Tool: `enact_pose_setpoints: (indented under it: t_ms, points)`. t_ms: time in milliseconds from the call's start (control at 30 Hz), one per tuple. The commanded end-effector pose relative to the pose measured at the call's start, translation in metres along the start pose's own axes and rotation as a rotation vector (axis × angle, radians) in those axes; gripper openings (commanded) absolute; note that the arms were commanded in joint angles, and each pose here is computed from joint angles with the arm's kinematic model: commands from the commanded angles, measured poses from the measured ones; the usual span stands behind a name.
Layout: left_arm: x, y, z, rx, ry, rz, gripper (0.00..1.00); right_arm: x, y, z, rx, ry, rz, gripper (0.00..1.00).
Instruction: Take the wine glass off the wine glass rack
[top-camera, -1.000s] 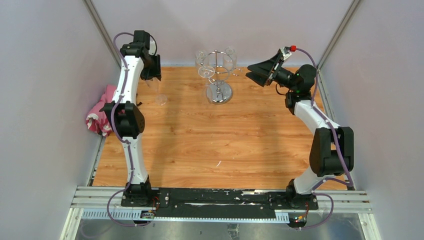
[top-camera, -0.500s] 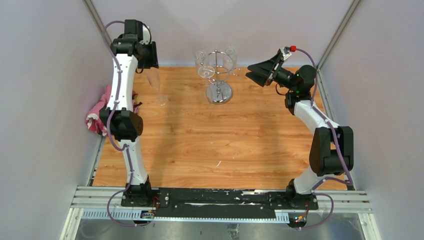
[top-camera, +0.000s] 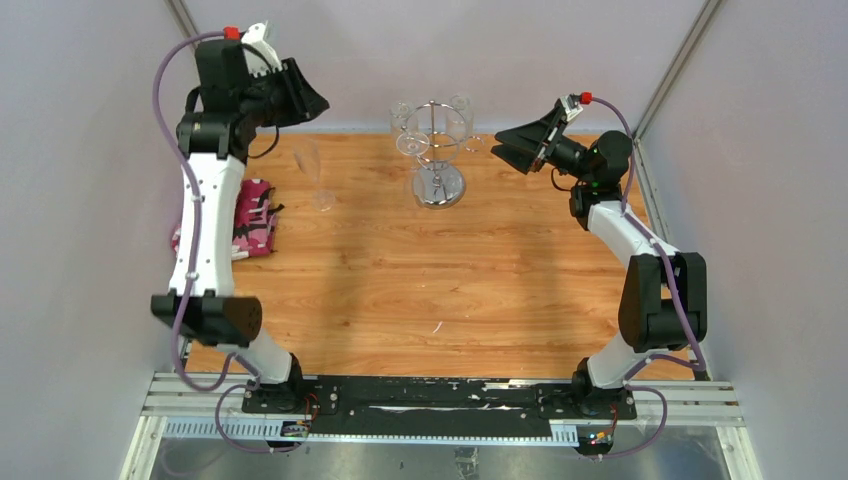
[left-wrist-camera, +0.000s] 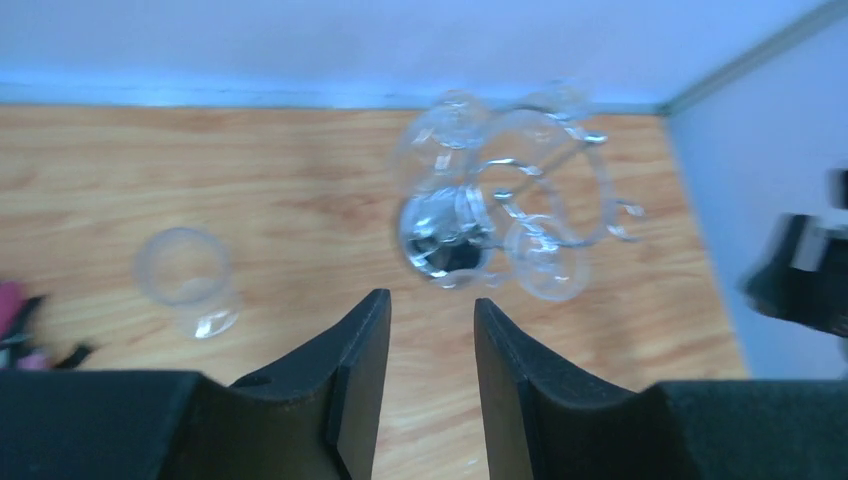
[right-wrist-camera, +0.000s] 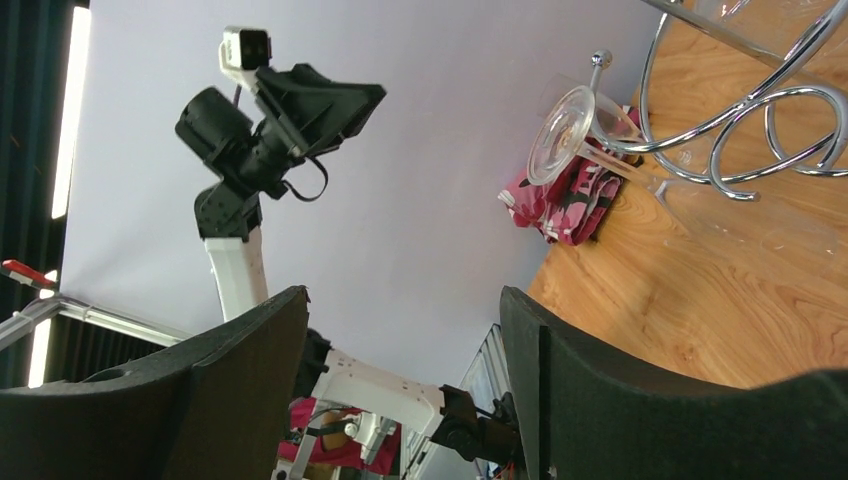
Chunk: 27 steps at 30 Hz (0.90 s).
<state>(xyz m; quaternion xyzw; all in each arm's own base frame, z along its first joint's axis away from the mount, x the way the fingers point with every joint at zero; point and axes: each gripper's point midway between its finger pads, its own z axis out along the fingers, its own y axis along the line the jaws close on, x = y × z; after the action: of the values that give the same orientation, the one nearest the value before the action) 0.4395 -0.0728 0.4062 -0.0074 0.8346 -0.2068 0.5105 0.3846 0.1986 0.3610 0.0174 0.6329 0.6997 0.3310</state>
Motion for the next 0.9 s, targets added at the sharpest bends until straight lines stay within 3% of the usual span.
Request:
enact_pose_setpoints:
  t_ms: [0, 133, 533, 867]
  points:
    - [-0.022, -0.089, -0.033, 0.437, -0.211, -0.101, 0.43, 0.006, 0.012, -0.003, -0.022, 0.023, -0.06, 0.75]
    - [0.009, -0.112, -0.038, 0.582, -0.214, -0.19, 0.45, 0.008, 0.015, -0.005, -0.004, 0.024, -0.085, 0.75]
    - [0.107, -0.111, 0.021, 0.458, -0.035, -0.337, 0.59, 0.01, 0.013, -0.006, 0.012, 0.024, -0.088, 0.75]
    - [0.136, -0.109, 0.06, 0.419, 0.064, -0.36, 0.6, 0.006, 0.005, -0.005, 0.014, 0.021, -0.066, 0.75]
